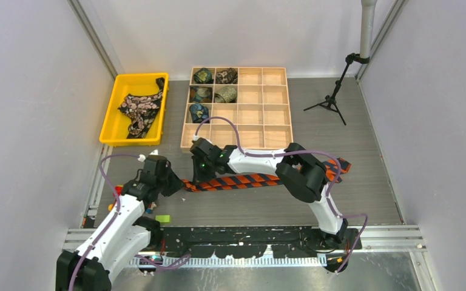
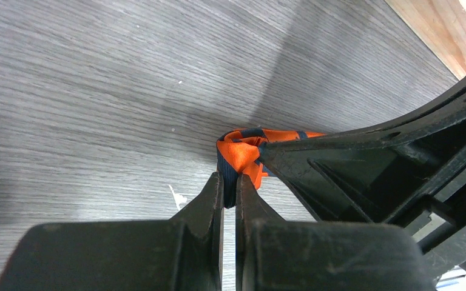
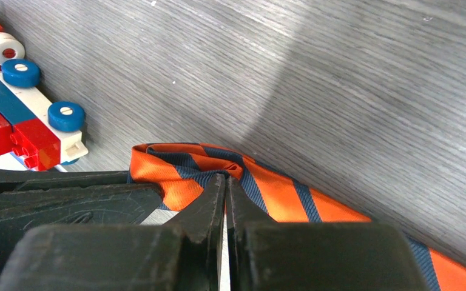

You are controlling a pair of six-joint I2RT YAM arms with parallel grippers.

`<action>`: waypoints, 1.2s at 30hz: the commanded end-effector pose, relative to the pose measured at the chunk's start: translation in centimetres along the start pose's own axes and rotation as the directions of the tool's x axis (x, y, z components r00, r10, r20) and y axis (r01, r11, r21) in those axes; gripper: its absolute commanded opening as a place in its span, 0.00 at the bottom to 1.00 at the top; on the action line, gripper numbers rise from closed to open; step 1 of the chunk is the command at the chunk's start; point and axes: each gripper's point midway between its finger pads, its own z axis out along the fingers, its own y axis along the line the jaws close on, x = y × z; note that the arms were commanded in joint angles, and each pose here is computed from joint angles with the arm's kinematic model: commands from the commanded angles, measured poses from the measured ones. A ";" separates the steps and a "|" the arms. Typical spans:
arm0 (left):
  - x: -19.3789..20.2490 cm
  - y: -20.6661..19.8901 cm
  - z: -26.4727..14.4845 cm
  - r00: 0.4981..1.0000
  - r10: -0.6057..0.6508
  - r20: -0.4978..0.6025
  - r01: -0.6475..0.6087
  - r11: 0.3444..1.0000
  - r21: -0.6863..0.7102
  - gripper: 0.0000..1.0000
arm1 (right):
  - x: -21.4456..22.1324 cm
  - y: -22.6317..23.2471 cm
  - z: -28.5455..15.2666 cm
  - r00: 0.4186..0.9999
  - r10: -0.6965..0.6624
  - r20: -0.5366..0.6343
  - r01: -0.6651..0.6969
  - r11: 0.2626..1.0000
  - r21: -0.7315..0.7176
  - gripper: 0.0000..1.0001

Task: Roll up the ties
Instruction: Roll the tie at the center of the board.

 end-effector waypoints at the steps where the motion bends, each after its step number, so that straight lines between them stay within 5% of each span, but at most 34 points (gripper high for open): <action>1: -1.8 -1.2 -0.9 0.998 0.029 0.053 -0.030 0.999 0.025 0.00 | -1.3 3.1 -3.1 0.998 -0.013 0.059 0.017 0.998 -0.057 0.09; 23: -3.4 -1.8 -2.0 0.993 0.063 0.101 -0.064 0.998 0.012 0.00 | -0.8 4.2 0.6 1.000 0.014 0.011 -0.013 0.995 -0.095 0.08; 36: -1.8 -2.4 -0.6 0.996 0.087 0.022 -0.088 0.994 0.063 0.00 | -1.1 4.9 1.1 1.000 0.012 0.009 -0.010 0.992 -0.126 0.08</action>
